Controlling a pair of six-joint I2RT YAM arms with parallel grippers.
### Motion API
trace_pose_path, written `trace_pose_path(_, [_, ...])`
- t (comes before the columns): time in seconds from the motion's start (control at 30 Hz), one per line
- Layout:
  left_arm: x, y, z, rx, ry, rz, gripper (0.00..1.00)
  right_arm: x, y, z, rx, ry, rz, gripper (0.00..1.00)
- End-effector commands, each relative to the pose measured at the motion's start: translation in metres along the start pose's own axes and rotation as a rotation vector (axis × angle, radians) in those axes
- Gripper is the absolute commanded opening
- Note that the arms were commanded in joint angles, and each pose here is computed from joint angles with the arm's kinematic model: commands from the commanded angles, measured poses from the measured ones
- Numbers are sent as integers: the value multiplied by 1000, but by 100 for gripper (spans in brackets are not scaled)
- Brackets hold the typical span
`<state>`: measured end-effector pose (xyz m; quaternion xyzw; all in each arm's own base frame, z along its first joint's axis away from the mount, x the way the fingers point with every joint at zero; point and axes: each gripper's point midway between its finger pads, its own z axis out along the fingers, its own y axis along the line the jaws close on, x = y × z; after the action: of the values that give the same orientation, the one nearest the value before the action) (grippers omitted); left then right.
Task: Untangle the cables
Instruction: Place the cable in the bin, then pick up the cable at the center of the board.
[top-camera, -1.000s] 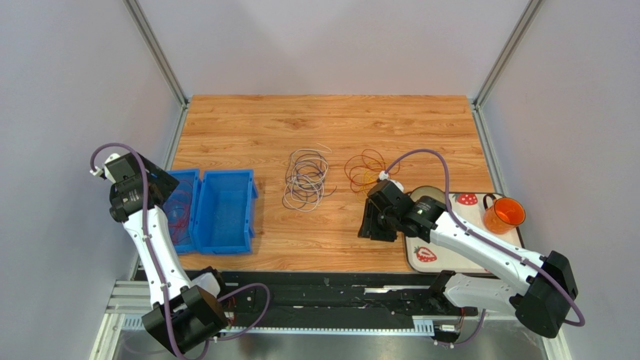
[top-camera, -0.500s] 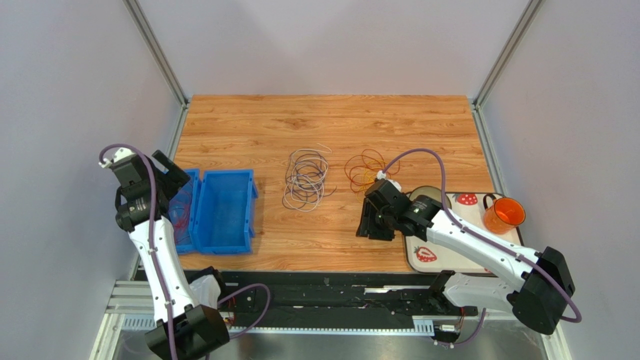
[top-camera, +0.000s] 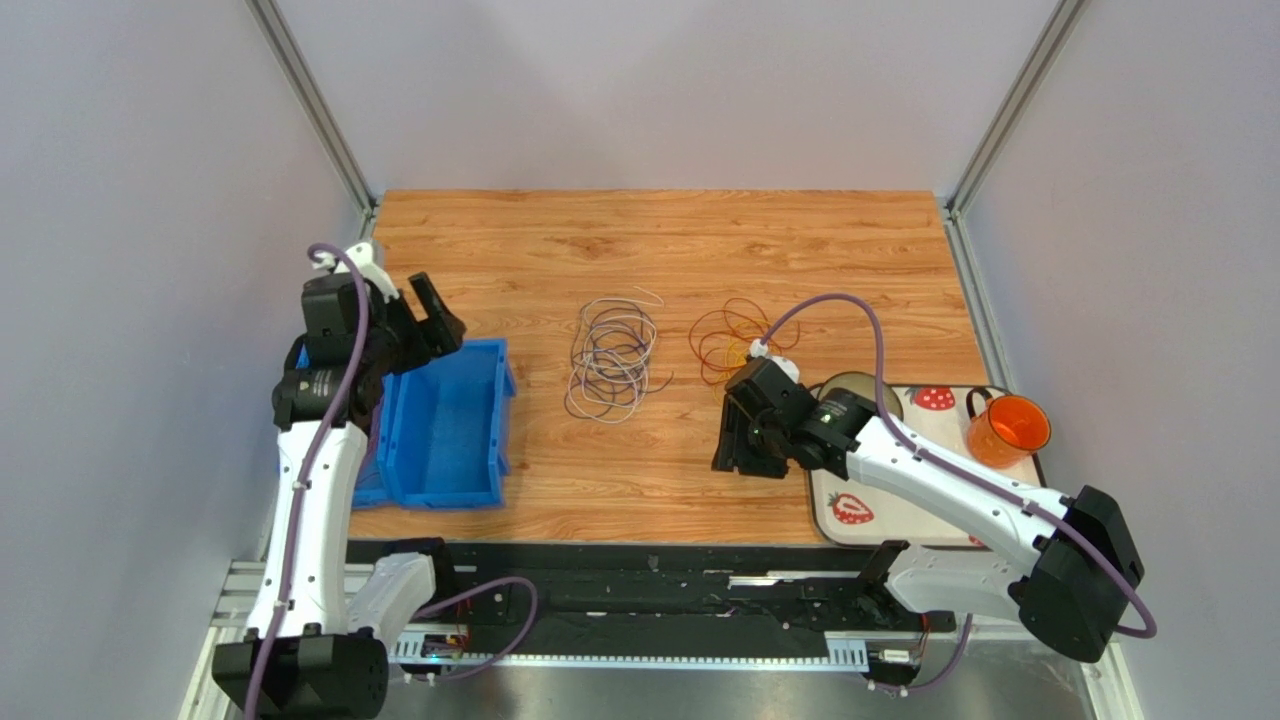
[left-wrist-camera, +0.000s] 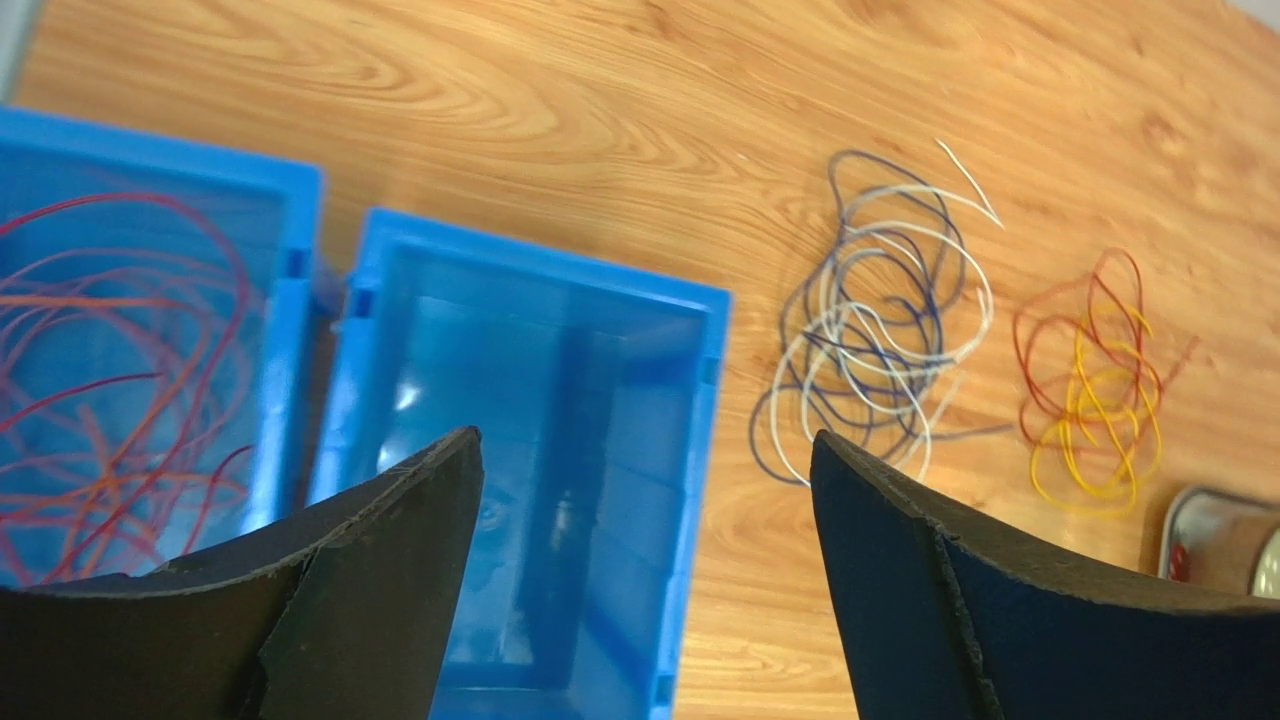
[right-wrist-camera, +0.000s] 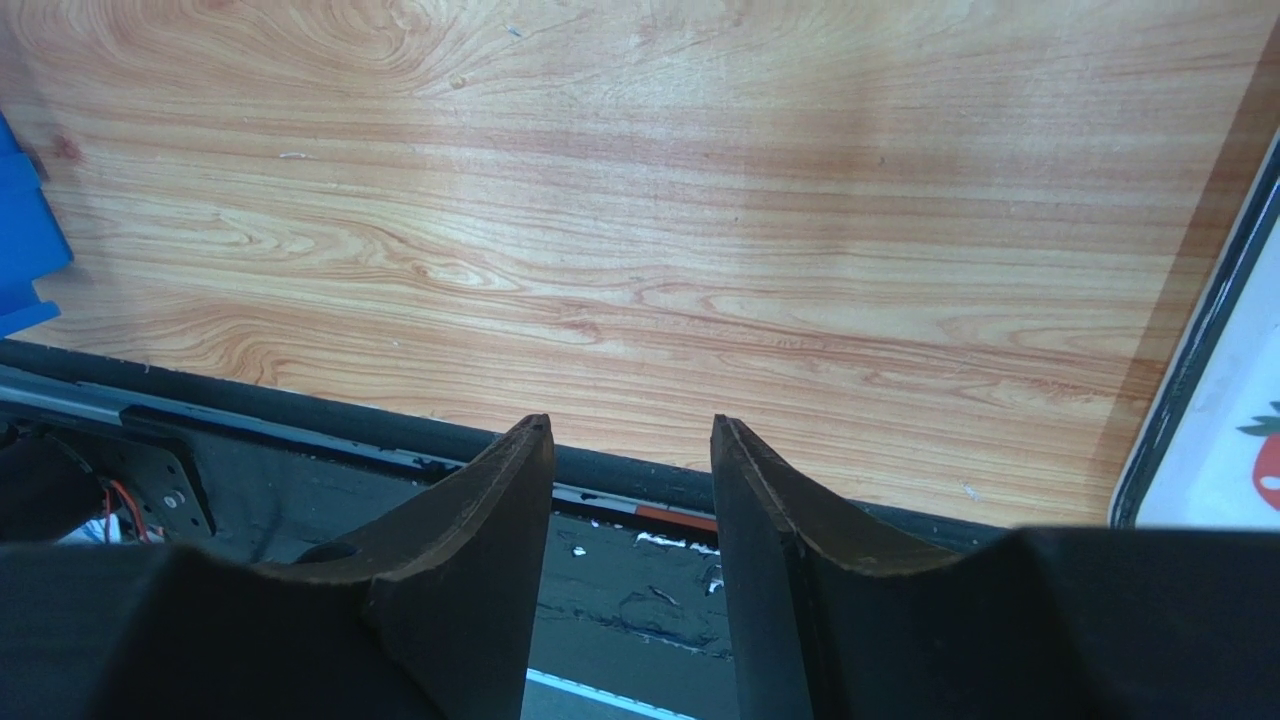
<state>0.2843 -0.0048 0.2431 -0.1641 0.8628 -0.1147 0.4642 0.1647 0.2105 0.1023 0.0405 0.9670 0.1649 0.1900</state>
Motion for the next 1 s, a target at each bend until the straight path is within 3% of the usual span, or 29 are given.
trace_pose_path(0.0, [-15,-42,-1,128,-25,89,88,-19,12,-6,-36,-76,-43,48])
trace_pose_path(0.57, [35,-164,45,293,139,317,85,-82,4,-13,-9,-149,-49,49])
trace_pose_path(0.97, [74,-221,86,322,232,415,82,-109,-12,-4,24,-142,-3,48])
